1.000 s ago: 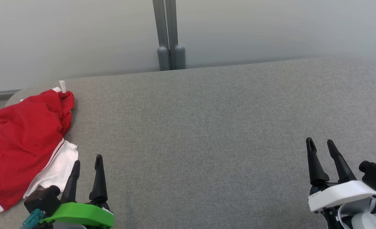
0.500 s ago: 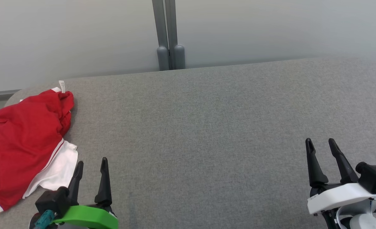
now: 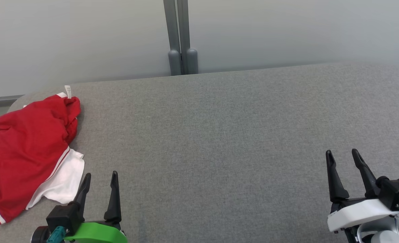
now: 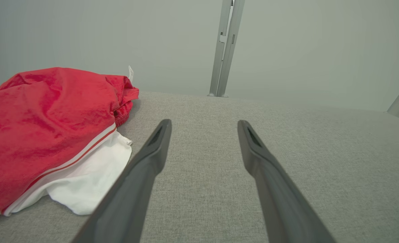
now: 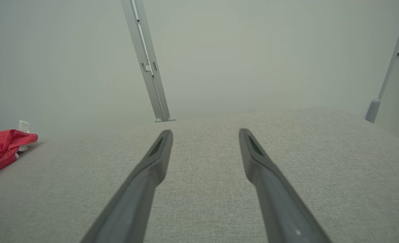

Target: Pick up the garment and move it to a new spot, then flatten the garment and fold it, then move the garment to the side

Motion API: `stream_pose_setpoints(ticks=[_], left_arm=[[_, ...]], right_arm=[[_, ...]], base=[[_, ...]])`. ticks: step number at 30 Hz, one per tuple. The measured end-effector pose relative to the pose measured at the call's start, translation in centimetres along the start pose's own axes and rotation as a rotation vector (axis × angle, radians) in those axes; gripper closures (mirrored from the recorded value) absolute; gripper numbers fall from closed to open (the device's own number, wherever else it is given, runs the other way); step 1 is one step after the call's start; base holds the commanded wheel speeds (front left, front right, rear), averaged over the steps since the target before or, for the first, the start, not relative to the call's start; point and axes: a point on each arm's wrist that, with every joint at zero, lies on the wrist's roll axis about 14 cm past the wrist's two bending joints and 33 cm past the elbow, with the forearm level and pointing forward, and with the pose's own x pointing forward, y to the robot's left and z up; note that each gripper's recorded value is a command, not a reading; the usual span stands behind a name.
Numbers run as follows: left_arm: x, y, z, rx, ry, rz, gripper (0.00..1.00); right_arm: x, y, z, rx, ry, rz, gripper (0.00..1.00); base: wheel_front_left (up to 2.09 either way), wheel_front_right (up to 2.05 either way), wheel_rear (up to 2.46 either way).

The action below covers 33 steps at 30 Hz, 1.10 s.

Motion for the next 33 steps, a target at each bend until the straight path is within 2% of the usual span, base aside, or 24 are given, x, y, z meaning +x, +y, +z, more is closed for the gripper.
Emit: stream_pose_setpoints(ticks=[21, 33], left_arm=[[-0.78, 0.16, -0.72, 0.127, 0.011, -0.017, 0.00], [-0.85, 0.08, -0.80, 0.125, 0.013, -0.021, 0.00]], right_arm=[[0.07, 0.30, 0.07, -0.112, -0.018, 0.023, 0.00], [-0.20, 0.12, 0.13, -0.111, -0.018, 0.018, 0.00]], base=[[0.00, 0.00, 0.00], [0.00, 0.00, 0.00]])
